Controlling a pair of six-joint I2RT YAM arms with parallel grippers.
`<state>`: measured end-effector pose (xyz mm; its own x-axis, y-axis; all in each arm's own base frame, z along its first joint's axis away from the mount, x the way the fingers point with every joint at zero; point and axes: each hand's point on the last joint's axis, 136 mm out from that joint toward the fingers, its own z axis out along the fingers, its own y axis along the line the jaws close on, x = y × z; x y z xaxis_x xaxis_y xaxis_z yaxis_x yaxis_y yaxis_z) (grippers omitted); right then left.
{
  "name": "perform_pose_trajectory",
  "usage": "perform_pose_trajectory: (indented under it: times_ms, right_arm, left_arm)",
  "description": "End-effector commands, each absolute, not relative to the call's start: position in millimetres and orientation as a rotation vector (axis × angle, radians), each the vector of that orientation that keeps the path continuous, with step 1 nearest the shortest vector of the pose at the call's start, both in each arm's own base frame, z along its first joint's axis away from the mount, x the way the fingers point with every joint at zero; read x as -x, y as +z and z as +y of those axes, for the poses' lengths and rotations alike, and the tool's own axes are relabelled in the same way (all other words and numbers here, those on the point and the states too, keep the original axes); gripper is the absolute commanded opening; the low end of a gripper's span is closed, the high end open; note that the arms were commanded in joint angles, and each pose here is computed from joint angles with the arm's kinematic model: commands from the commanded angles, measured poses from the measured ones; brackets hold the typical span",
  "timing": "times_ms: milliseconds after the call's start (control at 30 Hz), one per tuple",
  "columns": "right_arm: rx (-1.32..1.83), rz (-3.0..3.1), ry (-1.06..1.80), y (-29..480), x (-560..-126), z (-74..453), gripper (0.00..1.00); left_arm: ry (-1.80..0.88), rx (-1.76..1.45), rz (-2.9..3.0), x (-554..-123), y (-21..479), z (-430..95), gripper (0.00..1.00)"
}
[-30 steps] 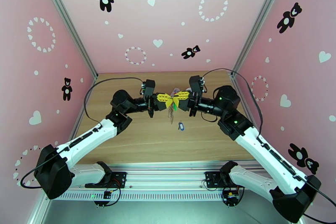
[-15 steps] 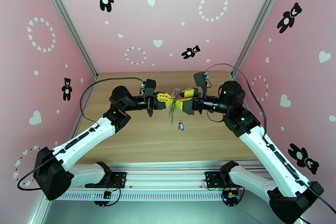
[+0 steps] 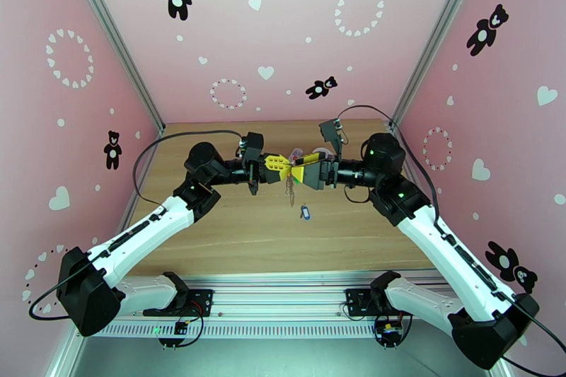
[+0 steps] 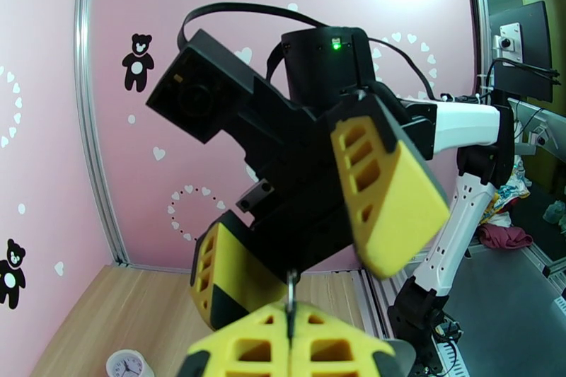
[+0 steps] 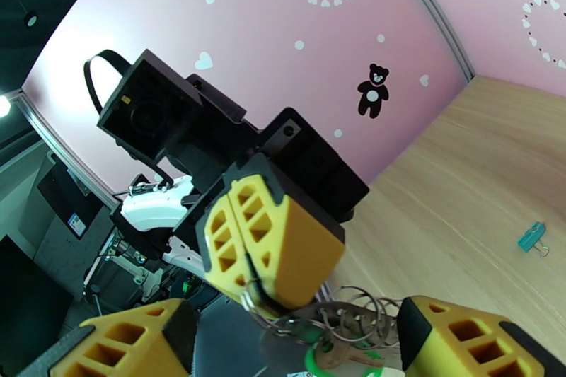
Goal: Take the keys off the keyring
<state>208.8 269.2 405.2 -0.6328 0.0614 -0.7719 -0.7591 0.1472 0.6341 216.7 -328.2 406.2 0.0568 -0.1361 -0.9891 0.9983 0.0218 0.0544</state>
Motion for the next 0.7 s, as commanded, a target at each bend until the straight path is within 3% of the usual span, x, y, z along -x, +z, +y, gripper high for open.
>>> perform_pose_trajectory:
  times_ms: [0,667]
  right_arm:
    - [0.706,1.724,1.61,415.8,-200.8,275.1,0.78]
    - [0.713,1.771,1.574,414.8,-183.4,267.4,0.68]
  left_arm:
    - [-1.175,-1.117,1.056,-221.7,414.7,-326.4,0.0]
    - [-1.114,-1.121,1.085,-223.0,408.8,-320.1,0.0]
